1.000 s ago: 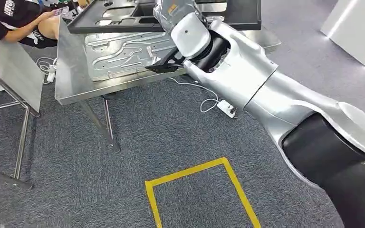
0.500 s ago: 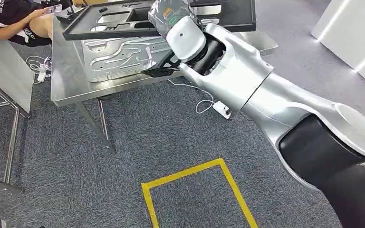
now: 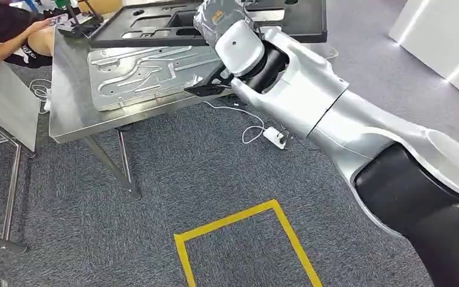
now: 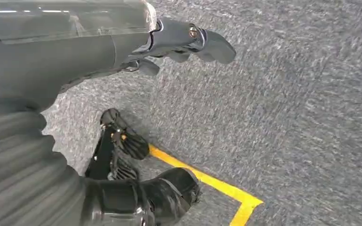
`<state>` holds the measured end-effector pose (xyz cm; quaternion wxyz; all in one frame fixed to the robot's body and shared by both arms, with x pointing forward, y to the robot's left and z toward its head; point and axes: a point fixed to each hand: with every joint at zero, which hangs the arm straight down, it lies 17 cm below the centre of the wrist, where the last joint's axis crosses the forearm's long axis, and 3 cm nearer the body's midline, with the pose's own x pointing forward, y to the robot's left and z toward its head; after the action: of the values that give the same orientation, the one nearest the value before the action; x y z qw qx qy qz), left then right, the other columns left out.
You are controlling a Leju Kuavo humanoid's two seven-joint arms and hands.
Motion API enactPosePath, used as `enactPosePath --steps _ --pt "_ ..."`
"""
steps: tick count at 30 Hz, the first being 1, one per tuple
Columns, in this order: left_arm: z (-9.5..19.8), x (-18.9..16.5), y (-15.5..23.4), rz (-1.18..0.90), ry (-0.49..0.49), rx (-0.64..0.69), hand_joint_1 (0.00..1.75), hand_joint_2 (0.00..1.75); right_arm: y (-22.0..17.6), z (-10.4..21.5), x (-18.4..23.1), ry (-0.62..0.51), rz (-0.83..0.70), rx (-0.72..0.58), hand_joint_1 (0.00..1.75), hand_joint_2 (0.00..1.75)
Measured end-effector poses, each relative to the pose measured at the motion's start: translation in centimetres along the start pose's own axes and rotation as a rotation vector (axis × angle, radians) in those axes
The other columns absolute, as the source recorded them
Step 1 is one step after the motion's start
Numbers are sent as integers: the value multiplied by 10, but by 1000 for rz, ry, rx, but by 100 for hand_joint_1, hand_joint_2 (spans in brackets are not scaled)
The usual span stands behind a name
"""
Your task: Take the parts from the cabinet and place them on the table.
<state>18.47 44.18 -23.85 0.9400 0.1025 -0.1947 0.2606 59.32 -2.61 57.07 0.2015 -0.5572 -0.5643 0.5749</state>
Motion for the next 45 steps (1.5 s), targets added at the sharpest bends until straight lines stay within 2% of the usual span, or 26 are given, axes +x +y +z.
enactPosePath --steps 45 --pt "0 -3 4 -43 11 6 0 175 2 -1 6 -22 62 4 175 175"
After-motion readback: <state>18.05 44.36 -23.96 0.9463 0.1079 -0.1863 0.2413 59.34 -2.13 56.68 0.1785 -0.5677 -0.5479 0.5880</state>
